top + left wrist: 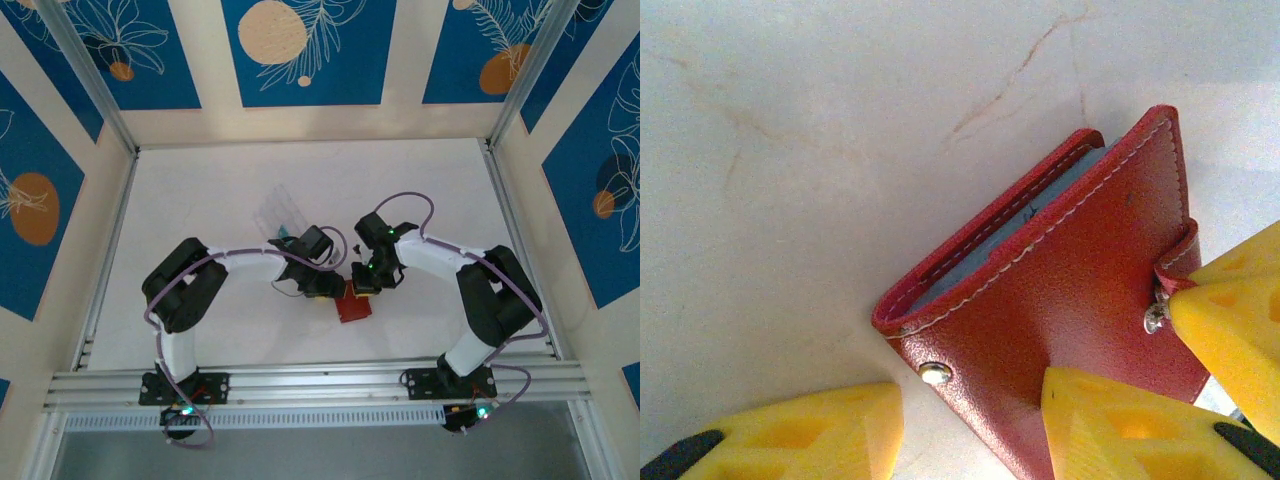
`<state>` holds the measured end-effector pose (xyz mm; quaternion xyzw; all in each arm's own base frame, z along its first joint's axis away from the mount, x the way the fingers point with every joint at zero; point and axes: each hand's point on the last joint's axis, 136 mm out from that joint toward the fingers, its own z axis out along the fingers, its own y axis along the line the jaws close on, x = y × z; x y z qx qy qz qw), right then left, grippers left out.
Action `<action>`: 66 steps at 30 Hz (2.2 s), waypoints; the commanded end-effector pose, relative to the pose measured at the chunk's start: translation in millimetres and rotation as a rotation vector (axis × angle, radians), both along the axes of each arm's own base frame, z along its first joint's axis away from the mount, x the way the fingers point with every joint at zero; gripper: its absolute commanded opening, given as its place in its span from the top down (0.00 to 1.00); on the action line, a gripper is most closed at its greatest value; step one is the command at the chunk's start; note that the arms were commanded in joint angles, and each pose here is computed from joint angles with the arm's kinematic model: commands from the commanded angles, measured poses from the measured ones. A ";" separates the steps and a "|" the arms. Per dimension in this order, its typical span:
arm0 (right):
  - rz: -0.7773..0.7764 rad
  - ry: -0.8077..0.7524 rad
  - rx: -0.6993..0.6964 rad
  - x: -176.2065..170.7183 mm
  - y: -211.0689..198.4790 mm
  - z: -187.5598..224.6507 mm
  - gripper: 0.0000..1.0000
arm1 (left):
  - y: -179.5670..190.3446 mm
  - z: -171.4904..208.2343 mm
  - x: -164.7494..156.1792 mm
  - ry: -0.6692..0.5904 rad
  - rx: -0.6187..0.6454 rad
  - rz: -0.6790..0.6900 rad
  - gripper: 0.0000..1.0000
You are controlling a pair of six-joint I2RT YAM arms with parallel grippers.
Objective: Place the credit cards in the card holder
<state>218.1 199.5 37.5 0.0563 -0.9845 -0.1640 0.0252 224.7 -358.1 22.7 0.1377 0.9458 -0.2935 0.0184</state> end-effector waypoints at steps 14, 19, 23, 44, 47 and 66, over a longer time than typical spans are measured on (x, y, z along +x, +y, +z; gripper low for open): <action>0.058 0.108 -0.111 -24.9 -5.2 -19.7 1.00 | -31.2 -26.1 7.8 -0.056 -0.066 -0.042 0.56; 0.025 0.106 -0.127 -23.1 -10.7 -17.5 1.00 | -31.5 -27.7 7.9 -0.052 -0.064 -0.041 0.56; -0.008 0.111 -0.110 -21.6 -13.3 -14.2 1.00 | -30.5 -29.8 6.4 -0.049 -0.059 -0.042 0.56; -0.078 0.141 -0.078 -27.0 -20.2 -13.1 1.00 | -29.0 -36.9 6.2 -0.040 -0.053 -0.033 0.56; -0.078 0.145 -0.081 -28.2 -21.0 -14.1 1.00 | -29.4 -36.9 6.4 -0.041 -0.054 -0.033 0.56; -0.092 0.199 -0.099 -46.2 -20.7 -32.6 1.00 | -29.9 -41.7 6.6 -0.034 -0.051 -0.030 0.56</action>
